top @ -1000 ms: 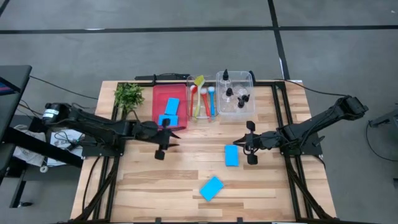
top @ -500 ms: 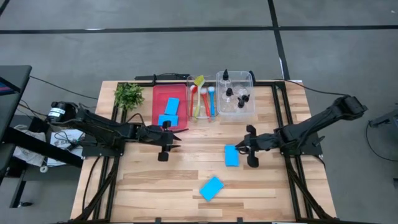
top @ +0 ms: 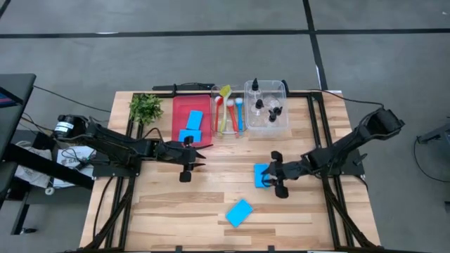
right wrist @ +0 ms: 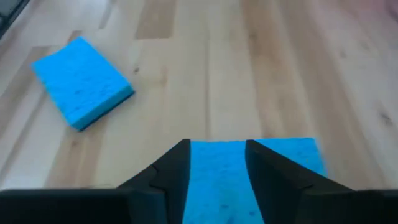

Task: Pick & Place Kitchen Sink Supplies
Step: Put the top blue sponge into the red bin

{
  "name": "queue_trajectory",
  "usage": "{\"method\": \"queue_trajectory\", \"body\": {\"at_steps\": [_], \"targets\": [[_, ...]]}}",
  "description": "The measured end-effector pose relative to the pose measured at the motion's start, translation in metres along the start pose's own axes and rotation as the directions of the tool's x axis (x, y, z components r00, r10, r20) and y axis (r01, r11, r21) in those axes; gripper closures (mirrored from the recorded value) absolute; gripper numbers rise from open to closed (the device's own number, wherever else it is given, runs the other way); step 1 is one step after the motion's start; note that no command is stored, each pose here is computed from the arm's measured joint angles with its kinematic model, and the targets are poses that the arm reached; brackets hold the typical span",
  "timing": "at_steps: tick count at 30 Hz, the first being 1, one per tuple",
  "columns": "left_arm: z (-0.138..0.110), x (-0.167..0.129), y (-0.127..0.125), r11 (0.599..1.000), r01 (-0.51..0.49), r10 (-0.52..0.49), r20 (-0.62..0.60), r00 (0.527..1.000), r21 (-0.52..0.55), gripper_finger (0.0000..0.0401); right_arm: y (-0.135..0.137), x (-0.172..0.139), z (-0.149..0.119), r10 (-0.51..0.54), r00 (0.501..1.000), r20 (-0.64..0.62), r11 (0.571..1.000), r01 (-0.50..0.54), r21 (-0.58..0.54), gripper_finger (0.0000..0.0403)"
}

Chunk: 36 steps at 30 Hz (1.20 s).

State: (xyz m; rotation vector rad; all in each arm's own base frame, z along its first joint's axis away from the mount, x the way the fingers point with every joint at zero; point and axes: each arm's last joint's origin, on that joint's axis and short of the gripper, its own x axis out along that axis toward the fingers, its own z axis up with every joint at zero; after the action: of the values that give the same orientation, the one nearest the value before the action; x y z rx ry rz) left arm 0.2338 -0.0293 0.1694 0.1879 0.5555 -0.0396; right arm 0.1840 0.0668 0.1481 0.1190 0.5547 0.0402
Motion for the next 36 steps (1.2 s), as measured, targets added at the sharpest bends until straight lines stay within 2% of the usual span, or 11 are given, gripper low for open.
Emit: {"method": "queue_trajectory", "body": {"at_steps": [6,18,23,32,36], "targets": [[0.001,0.000,0.000,1.000,-0.001,0.001,0.005,1.000,-0.001,0.0283,0.015,0.005,-0.005,0.036,0.999,-0.037,0.999,-0.037,-0.022,0.0238],[0.002,0.000,0.000,1.000,-0.002,0.002,0.015,1.000,-0.021,0.0285,0.018,0.031,-0.034,-0.076,0.980,-0.185,0.997,0.074,-0.017,0.0247],[0.002,0.000,0.000,1.000,-0.002,0.003,0.020,1.000,-0.022,0.0286,0.016,0.037,-0.045,-0.104,0.965,-0.240,0.994,0.097,-0.042,0.0279],[0.003,0.000,0.000,1.000,-0.003,0.004,0.028,1.000,-0.023,0.0285,0.016,0.031,-0.040,-0.070,0.971,-0.230,0.994,0.049,-0.092,0.0392],[0.003,0.000,0.000,1.000,-0.003,0.004,0.029,1.000,-0.023,0.0288,0.019,0.025,-0.023,-0.082,0.987,-0.140,0.989,0.063,-0.134,0.0393]]}}
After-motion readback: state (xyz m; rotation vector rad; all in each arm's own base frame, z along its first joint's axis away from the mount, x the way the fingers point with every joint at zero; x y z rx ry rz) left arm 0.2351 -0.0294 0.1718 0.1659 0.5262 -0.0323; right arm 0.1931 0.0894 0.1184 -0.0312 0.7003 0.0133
